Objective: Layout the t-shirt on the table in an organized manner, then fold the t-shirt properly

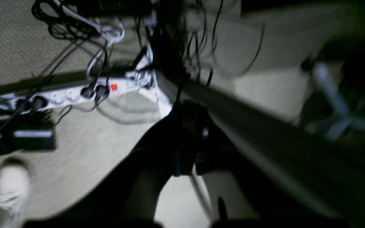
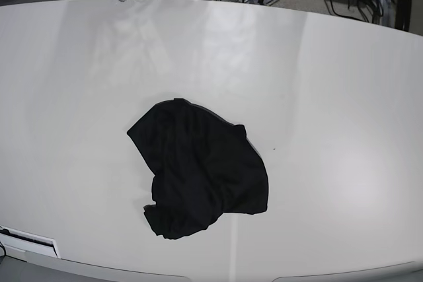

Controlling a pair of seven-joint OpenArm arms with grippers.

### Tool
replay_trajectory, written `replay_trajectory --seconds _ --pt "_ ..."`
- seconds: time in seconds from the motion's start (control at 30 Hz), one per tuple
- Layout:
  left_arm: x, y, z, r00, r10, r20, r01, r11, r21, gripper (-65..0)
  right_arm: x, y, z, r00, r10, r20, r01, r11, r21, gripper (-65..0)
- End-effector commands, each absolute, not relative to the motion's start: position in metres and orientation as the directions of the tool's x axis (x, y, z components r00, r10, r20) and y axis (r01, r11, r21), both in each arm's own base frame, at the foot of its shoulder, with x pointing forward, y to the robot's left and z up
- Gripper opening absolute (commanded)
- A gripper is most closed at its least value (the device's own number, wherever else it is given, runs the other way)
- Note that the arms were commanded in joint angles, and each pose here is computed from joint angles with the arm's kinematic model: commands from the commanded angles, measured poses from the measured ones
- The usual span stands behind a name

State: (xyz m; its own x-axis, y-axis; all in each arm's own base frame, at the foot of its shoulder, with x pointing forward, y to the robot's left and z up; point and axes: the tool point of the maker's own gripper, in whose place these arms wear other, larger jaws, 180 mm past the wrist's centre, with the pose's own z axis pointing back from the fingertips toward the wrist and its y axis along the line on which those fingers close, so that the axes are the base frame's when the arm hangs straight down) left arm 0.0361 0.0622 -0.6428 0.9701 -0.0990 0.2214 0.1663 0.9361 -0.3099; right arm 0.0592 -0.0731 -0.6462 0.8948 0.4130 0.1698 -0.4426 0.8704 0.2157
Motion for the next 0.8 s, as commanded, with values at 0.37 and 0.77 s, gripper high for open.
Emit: replay_trajectory --seconds 0.37,0.77 --pt "-0.025 0.026 -0.621 0.946 -0.297 0.130 0.324 0.868 -0.376 -65.0 0.000 -0.125 -0.629 0.869 0.495 0.007 -0.491 0.858 0.154 -65.0" --pt "-0.069 0.059 -0.598 0.943 -0.328 0.058 0.328 0.881 -0.342 -65.0 -0.056 -0.132 -0.583 0.879 0.473 0.063 -0.476 0.862 0.173 -65.0"
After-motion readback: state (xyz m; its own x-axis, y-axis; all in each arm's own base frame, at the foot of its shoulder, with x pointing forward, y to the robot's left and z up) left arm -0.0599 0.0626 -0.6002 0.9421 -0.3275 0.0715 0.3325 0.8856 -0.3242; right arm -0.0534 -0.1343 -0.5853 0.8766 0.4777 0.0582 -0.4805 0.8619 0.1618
